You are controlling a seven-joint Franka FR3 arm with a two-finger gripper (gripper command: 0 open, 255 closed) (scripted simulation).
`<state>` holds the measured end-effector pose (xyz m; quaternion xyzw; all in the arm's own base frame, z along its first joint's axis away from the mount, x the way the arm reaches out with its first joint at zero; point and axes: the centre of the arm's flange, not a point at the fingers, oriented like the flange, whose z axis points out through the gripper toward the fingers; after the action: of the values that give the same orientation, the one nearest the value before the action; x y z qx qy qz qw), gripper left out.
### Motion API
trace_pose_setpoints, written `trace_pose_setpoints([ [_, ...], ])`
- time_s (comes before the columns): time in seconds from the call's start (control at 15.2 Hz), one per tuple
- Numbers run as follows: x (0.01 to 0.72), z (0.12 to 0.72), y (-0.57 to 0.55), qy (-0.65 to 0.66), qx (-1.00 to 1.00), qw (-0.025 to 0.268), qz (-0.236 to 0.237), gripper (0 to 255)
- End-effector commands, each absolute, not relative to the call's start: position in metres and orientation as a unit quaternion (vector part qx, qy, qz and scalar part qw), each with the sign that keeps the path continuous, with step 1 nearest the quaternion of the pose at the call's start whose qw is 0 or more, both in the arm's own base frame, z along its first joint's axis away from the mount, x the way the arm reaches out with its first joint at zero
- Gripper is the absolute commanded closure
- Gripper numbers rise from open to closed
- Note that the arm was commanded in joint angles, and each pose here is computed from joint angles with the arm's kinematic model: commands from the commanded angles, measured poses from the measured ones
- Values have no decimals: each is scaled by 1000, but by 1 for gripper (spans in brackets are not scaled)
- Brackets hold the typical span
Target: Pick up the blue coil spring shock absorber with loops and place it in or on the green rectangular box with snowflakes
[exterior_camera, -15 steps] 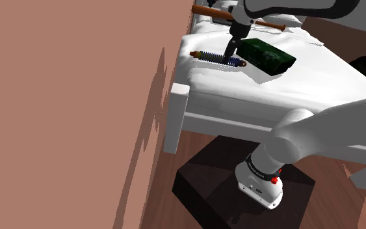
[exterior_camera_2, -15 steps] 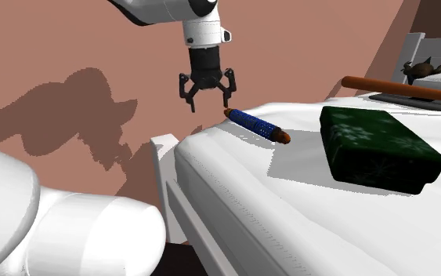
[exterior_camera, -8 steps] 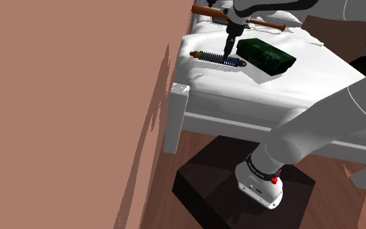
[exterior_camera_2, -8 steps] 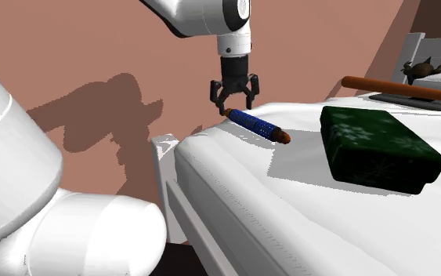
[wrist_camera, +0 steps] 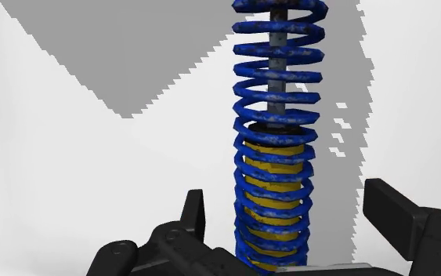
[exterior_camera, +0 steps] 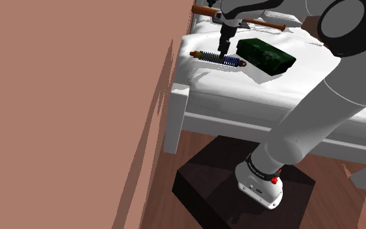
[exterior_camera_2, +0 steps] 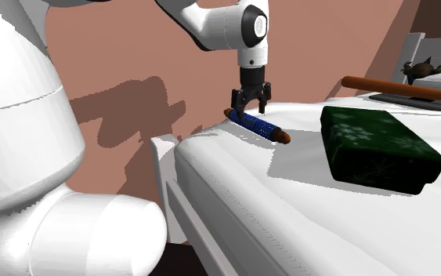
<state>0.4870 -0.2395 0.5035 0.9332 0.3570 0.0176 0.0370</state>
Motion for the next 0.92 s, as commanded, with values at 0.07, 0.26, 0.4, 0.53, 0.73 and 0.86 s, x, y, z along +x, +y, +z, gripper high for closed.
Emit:
trace_pose_setpoints([
  [0.07,489,488,-240,359,932,37,18,0],
  [0.26,489,475,-241,359,932,37,18,0],
  [0.4,489,475,-241,359,932,37,18,0],
  [0.53,489,475,-241,359,932,37,18,0],
  [0.73,489,475,-241,359,932,37,18,0],
  [0.86,489,475,-241,359,932,37,18,255],
])
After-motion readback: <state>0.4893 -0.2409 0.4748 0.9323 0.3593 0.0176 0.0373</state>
